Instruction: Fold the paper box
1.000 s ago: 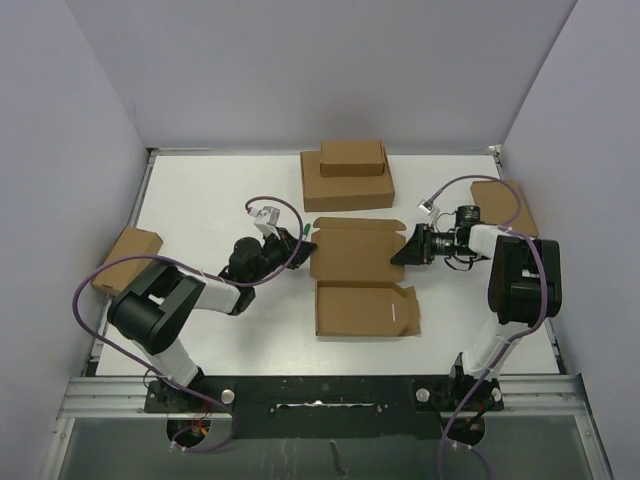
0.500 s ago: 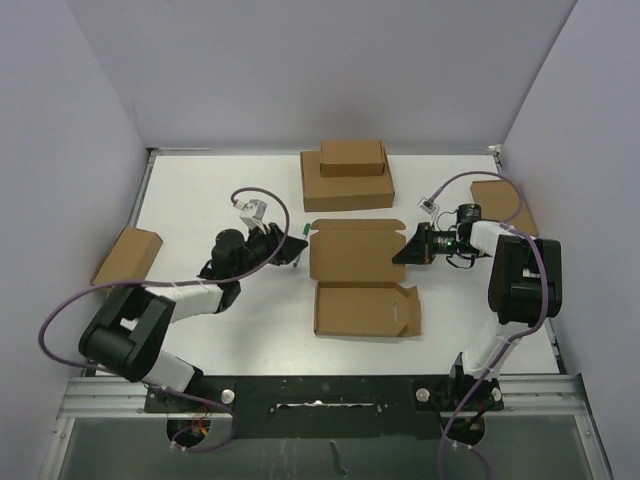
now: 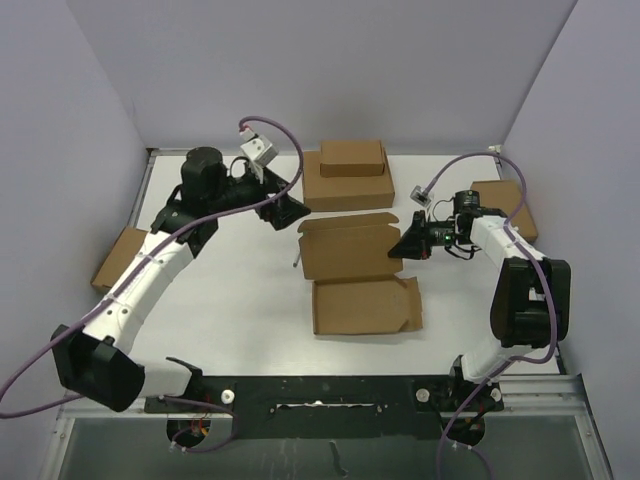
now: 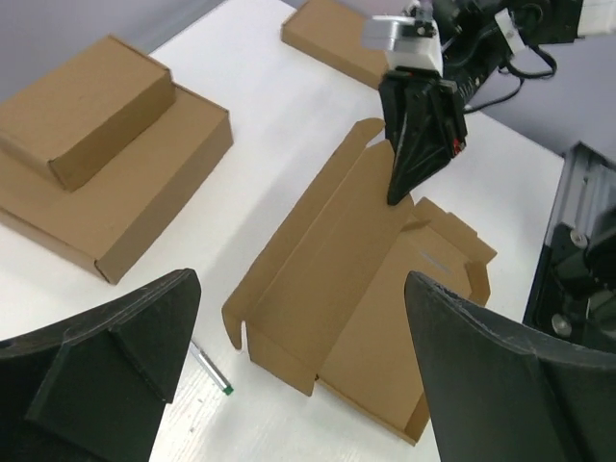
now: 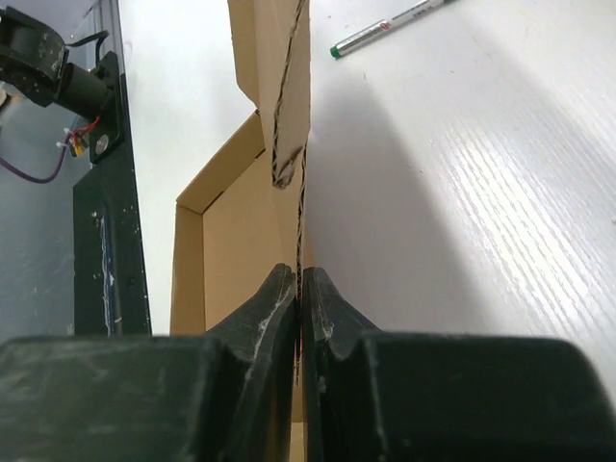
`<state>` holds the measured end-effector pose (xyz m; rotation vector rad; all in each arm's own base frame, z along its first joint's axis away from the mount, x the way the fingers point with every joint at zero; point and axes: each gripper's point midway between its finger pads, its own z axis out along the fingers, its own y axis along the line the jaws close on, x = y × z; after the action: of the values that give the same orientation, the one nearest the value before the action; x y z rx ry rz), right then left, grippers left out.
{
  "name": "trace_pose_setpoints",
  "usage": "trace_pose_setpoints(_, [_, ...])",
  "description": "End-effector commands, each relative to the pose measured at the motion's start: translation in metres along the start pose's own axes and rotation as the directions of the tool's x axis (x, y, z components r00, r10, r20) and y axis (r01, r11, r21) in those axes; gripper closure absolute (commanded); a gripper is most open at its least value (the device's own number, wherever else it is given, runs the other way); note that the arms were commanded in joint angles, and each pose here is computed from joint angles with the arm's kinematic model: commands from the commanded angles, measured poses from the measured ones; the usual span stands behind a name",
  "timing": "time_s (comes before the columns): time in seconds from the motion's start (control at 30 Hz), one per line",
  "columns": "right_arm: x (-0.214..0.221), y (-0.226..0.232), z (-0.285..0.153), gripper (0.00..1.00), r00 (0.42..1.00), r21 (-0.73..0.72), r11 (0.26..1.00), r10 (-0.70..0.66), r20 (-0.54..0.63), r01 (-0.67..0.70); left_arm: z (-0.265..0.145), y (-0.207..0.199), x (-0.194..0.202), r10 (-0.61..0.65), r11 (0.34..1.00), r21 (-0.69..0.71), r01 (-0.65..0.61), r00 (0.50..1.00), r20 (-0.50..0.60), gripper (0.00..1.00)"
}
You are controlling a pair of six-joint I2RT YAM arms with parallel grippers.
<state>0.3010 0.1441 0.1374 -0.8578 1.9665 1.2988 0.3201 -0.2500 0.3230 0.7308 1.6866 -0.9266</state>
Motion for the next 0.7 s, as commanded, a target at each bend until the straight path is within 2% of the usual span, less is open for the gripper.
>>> trace_pose_setpoints(0.0, [-0.023,0.021,0.001,1.00,0.989,-0.029,0.989,-0.145,0.004,0.145,0.019,-0.028,0.025,0.061,0.982,0.189,-0.025,0.980,-0.187,0.15])
trace_pose_setpoints(0.2, [-0.025,0.028,0.007,1.00,0.984,-0.054,0.983,-0.176,-0.012,0.175,0.058,-0.047,0.041,0.106,0.956,0.294,-0.013,0.948,-0.301,0.19])
trace_pose_setpoints(0.53, [-0.025,0.034,0.011,1.00,0.980,-0.068,0.978,-0.197,-0.023,0.195,0.103,-0.050,0.058,0.084,0.916,0.395,0.070,0.930,-0.359,0.24])
trace_pose_setpoints(0.67, [-0.025,0.035,0.011,1.00,0.979,-0.070,0.977,-0.204,-0.023,0.202,0.113,-0.050,0.077,0.079,0.902,0.417,0.112,0.907,-0.414,0.33])
